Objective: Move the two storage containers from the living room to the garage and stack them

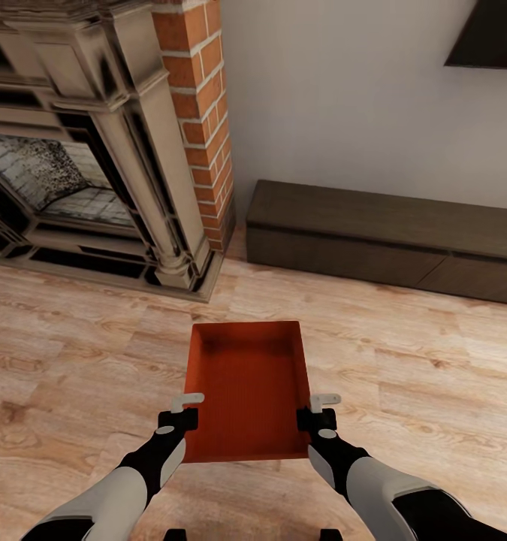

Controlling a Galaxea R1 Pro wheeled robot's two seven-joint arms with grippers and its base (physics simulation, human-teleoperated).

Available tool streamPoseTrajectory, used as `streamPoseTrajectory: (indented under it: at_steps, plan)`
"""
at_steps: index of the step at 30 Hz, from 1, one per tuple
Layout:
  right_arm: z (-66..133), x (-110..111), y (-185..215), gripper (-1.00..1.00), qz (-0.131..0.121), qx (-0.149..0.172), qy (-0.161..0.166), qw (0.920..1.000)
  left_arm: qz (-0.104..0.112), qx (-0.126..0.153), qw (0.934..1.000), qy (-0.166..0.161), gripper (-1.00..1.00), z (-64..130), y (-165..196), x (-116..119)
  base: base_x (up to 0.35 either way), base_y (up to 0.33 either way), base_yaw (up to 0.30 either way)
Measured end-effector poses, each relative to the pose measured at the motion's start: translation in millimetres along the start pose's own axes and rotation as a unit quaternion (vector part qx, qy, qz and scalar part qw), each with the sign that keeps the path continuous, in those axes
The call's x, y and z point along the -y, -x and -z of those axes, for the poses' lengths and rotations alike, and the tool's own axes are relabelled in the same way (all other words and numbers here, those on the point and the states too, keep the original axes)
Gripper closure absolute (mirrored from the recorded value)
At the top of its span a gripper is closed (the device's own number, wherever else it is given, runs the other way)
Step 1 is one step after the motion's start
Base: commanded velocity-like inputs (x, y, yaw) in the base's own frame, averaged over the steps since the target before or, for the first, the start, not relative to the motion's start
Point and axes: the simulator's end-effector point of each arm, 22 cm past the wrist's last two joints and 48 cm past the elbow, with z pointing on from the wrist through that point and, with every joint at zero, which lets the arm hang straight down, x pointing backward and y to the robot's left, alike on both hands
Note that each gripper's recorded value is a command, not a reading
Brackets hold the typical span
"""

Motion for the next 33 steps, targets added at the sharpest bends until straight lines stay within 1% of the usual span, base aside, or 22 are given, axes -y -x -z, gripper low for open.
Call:
streamPoseTrajectory:
  at_steps: [33]
  plan:
    - [44.2, 3, 18, 1.0, 0.001, -0.001, -0.003, 1.0, -0.001, 0.0, 1.0, 0.001, 1.0, 44.1, 16, -6, 0.0, 0.0, 0.0]
